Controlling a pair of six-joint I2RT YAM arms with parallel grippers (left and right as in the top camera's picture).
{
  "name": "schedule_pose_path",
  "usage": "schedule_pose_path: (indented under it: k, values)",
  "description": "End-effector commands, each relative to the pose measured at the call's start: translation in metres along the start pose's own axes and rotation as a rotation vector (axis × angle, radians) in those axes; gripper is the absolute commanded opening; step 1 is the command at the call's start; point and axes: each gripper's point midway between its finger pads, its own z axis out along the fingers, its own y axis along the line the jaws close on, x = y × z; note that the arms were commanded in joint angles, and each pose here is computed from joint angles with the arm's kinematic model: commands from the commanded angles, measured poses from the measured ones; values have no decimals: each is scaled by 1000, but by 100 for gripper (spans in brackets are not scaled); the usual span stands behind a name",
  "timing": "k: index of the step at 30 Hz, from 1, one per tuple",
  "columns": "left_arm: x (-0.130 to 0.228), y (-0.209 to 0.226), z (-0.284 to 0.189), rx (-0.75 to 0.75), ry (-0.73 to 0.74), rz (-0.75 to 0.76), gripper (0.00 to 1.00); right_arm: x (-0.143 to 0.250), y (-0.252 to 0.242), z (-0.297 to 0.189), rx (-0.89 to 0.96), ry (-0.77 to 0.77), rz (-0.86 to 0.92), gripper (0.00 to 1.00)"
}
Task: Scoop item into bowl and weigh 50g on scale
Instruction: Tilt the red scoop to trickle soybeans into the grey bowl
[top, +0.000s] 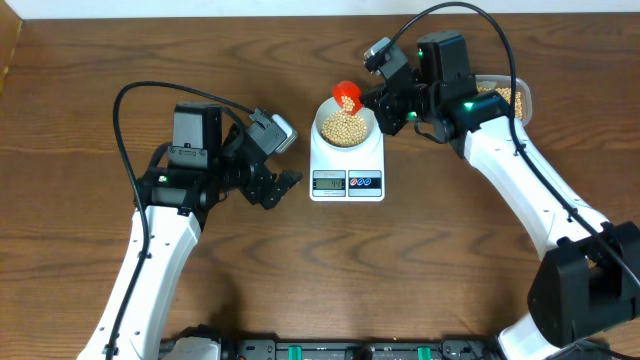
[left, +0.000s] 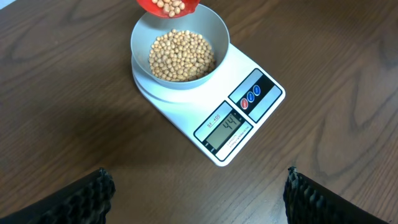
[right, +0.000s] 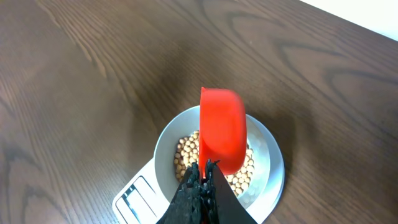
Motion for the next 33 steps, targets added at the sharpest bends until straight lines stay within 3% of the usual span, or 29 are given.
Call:
schedule_pose_path:
  k: [1,33]
  values:
    - [1,-3,1,15,-2,-15,90,-5,4,-7,-2,-18,7,1]
    - [1,-3,1,15,-2,-15,90,-5,1,-8,4,-19,25,1]
